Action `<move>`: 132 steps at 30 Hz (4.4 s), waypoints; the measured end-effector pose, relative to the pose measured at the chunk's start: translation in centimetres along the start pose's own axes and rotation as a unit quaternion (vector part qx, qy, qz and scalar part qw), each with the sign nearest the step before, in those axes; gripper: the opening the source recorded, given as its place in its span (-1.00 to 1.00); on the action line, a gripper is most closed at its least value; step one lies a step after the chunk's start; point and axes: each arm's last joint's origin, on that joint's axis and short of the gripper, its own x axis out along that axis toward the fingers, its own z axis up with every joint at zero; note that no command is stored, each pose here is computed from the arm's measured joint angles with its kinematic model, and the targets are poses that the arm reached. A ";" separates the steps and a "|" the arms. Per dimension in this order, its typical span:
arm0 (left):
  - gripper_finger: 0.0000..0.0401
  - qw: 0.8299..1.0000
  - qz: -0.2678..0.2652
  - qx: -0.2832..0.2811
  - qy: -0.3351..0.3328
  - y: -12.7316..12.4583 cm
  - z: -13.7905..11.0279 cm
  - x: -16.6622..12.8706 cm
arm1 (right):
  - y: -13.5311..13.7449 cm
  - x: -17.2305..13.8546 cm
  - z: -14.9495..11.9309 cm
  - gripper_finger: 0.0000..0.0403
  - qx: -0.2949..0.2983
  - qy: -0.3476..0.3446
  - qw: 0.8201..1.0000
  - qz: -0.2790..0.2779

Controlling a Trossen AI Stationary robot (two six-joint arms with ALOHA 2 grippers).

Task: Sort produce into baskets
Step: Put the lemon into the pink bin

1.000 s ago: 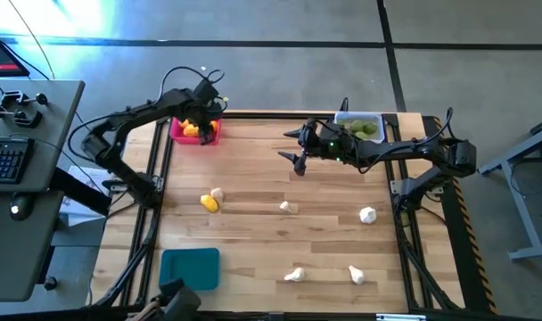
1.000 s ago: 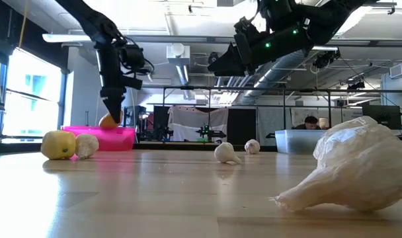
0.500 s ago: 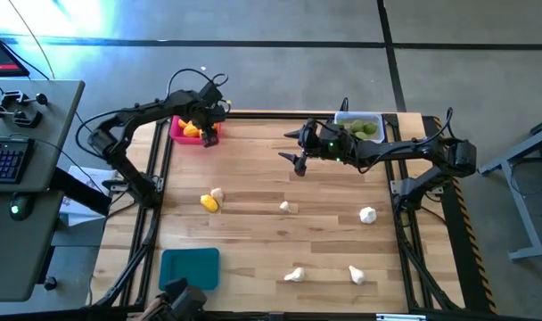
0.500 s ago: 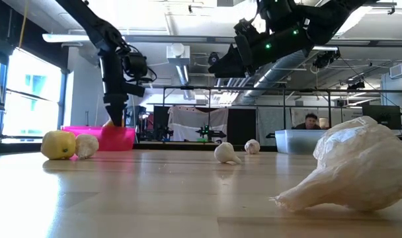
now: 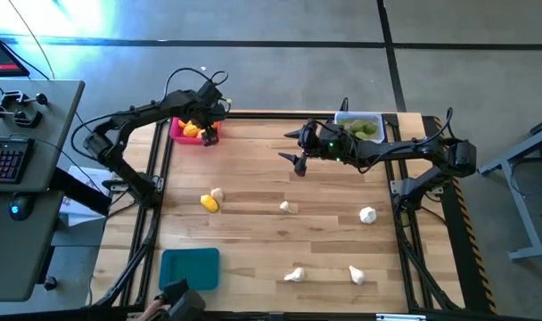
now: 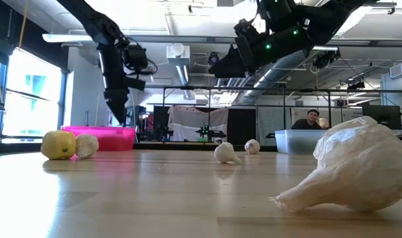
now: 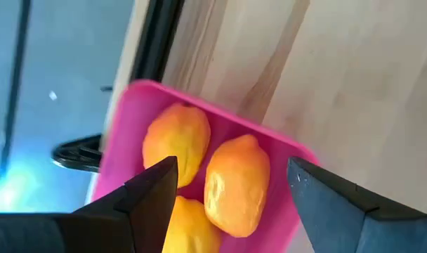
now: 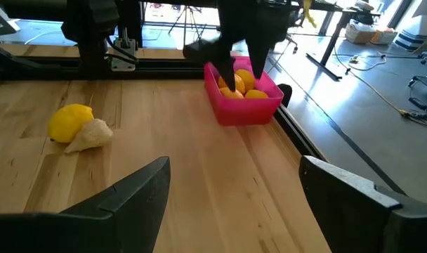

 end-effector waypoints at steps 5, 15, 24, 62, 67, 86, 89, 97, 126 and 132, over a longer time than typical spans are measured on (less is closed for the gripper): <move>0.12 0.998 -0.001 0.016 -0.054 -0.9 0.2 -2.9 | -0.1 0.0 -0.3 0.40 0.000 0.017 1.000 -0.011; -0.40 0.985 -0.074 0.055 -0.145 -3.4 -0.1 -7.1 | -0.1 0.0 -0.4 -0.72 -0.018 0.022 0.999 -0.021; -0.87 0.971 -0.130 0.120 -0.160 -6.4 0.4 -8.0 | 0.0 -0.1 -1.0 -0.95 -0.026 0.018 0.999 -0.022; -0.58 0.919 -0.220 0.326 -0.037 -19.2 -3.3 -9.6 | 0.4 -0.9 -4.4 -1.00 0.023 0.022 0.999 -0.041; -0.30 0.921 -0.223 0.317 -0.034 -20.0 -3.3 -9.7 | 0.4 -0.9 -4.5 -1.00 0.023 0.025 0.999 -0.040; 0.13 0.912 -0.225 0.342 -0.035 -21.2 -3.8 -8.5 | 0.5 -1.0 -5.1 -1.00 0.021 0.057 0.998 -0.035; 0.13 0.908 -0.225 0.352 -0.038 -21.7 -4.3 -7.5 | 0.5 -1.0 -5.1 -1.00 0.021 0.058 0.997 -0.035; 0.13 0.912 -0.205 0.355 -0.014 -22.0 -5.6 -5.6 | 0.5 -1.0 -5.1 -1.00 0.018 0.058 0.998 -0.035; 0.13 0.939 -0.171 0.299 -0.018 -22.3 -6.5 -3.1 | 0.5 -1.0 -5.1 -1.00 0.016 0.058 0.998 -0.035; 0.13 0.948 -0.175 0.262 -0.033 -22.3 -5.7 -3.8 | 0.5 -1.0 -5.1 -1.00 0.015 0.058 0.998 -0.035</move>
